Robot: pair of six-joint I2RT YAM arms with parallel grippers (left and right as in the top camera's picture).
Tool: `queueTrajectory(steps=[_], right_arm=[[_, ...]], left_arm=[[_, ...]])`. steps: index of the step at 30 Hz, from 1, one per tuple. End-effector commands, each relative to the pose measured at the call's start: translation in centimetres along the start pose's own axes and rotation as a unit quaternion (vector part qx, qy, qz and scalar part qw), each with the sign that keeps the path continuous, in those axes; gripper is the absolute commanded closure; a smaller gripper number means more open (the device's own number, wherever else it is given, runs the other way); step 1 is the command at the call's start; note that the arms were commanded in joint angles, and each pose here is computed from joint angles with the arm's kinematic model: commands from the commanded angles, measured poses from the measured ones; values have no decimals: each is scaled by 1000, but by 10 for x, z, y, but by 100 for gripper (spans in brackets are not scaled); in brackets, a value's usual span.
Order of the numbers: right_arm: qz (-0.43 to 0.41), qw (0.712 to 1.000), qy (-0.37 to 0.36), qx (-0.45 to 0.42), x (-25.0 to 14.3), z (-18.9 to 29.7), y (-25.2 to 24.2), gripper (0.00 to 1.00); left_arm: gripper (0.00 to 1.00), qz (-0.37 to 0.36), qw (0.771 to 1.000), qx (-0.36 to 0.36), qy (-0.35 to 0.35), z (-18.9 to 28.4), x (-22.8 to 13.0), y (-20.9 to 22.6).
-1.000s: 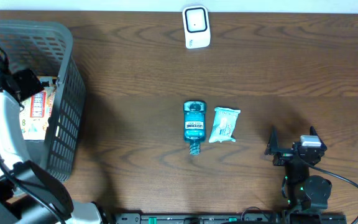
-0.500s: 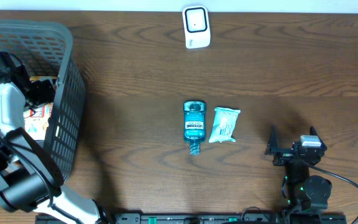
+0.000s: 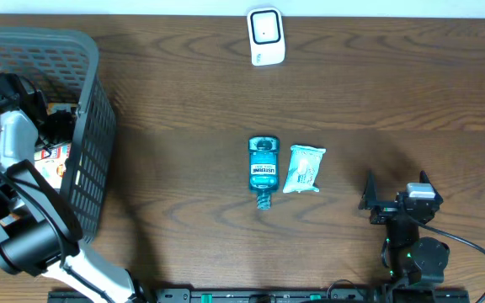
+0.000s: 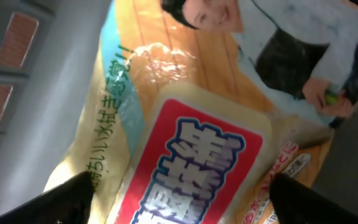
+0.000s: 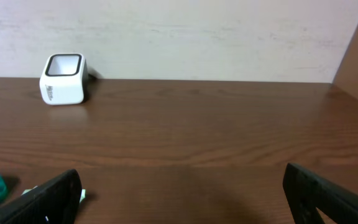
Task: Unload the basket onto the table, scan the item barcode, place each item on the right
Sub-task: 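Reach the left gripper into the basket and grasp the snack bag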
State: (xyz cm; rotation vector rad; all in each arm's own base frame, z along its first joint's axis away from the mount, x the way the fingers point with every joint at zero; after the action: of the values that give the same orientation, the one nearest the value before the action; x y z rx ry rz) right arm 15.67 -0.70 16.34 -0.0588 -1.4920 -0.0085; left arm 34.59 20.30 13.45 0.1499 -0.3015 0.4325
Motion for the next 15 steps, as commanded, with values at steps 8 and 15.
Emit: queueTrajectory(steps=[8,15], right_arm=[[4,1000,3,-4,-1,0,-1,1],[4,1000,3,-4,-1,0,-1,1]], left_arm=[[92,-9,999,-10,43,-26,-14,-3],[92,21,1000,12,1,3,-2,3]])
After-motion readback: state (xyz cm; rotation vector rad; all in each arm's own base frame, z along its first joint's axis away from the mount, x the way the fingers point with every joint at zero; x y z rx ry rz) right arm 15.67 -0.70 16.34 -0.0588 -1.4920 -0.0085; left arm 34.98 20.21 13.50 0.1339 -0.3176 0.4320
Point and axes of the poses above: each gripper's point midway between its finger pads, its own z axis back along the fingers, its own y axis along the line the jaws close on, x = y × z, the point moved 9 cm from there along z, back along the fingers
